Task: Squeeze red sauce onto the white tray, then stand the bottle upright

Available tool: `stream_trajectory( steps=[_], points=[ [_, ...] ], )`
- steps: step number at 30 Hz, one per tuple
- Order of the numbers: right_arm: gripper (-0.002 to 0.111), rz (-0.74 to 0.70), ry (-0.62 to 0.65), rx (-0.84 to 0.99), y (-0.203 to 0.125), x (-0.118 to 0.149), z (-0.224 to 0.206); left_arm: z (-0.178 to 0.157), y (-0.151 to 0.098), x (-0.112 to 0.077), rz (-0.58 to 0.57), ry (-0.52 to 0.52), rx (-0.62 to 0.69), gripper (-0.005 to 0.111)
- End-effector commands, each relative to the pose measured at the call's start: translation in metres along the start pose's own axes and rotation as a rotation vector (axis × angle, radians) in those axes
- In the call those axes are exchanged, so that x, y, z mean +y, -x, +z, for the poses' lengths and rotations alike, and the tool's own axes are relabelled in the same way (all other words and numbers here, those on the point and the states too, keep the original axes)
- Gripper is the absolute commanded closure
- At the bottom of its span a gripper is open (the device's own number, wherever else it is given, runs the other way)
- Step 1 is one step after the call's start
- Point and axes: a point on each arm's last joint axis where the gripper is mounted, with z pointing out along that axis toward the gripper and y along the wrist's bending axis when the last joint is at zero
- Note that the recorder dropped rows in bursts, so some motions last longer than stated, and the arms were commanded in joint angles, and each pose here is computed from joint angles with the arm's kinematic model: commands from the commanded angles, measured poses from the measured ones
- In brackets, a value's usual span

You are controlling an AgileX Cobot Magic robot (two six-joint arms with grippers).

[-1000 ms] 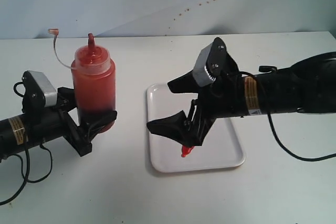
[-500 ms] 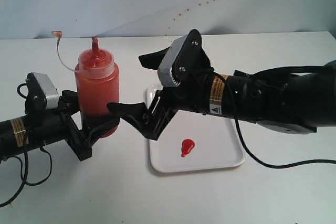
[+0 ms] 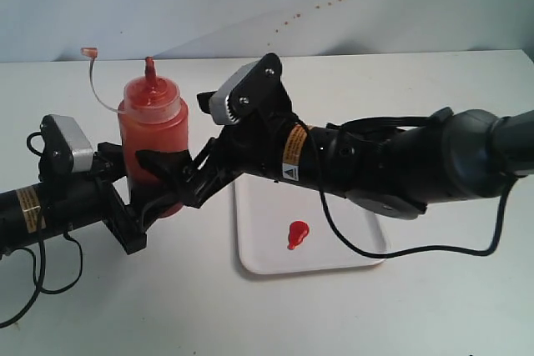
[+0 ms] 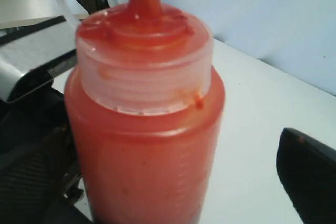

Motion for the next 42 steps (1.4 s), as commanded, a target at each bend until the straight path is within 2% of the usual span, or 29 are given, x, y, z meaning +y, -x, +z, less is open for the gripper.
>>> stream_trajectory(
  steps=[1,6,10,15,24,25,30,32,36,39,42],
  points=[
    [0.005,-0.001,0.028,-0.031,0.007,0.008,0.017,0.000,0.008,0.002,-0.001,0.009,-0.066,0.107],
    [0.007,0.067,0.021,-0.045,0.008,0.011,0.027,0.000,0.009,0.005,-0.014,0.040,-0.073,0.107],
    [0.018,0.113,-0.030,-0.023,0.006,0.008,0.028,0.000,0.009,0.007,-0.020,0.054,-0.076,0.107],
    [0.046,0.125,-0.040,-0.028,0.007,0.007,0.028,0.000,0.009,0.007,-0.020,0.054,-0.076,0.107],
    [0.105,0.092,-0.077,-0.028,0.008,0.004,0.028,0.000,0.009,0.007,-0.014,0.062,-0.077,0.107],
    [0.108,0.080,-0.078,-0.028,0.008,0.004,0.028,0.000,0.010,0.008,-0.018,0.072,-0.079,0.107],
    [0.108,0.004,-0.080,-0.026,0.008,0.004,0.028,-0.001,0.011,0.015,-0.051,0.151,-0.096,0.107],
    [0.108,0.015,-0.096,-0.031,0.008,0.002,0.028,-0.001,0.011,0.017,-0.057,0.167,-0.099,0.107],
    [0.108,0.068,-0.132,-0.031,-0.004,-0.005,0.040,-0.001,0.009,0.021,0.019,0.209,-0.069,0.107],
    [0.108,0.061,-0.113,-0.025,-0.013,-0.003,0.054,0.013,-0.005,0.031,0.024,0.177,-0.016,0.107],
    [0.108,0.048,-0.104,-0.024,-0.012,-0.002,0.055,0.023,-0.014,0.033,0.003,0.128,-0.049,0.107]
  ],
)
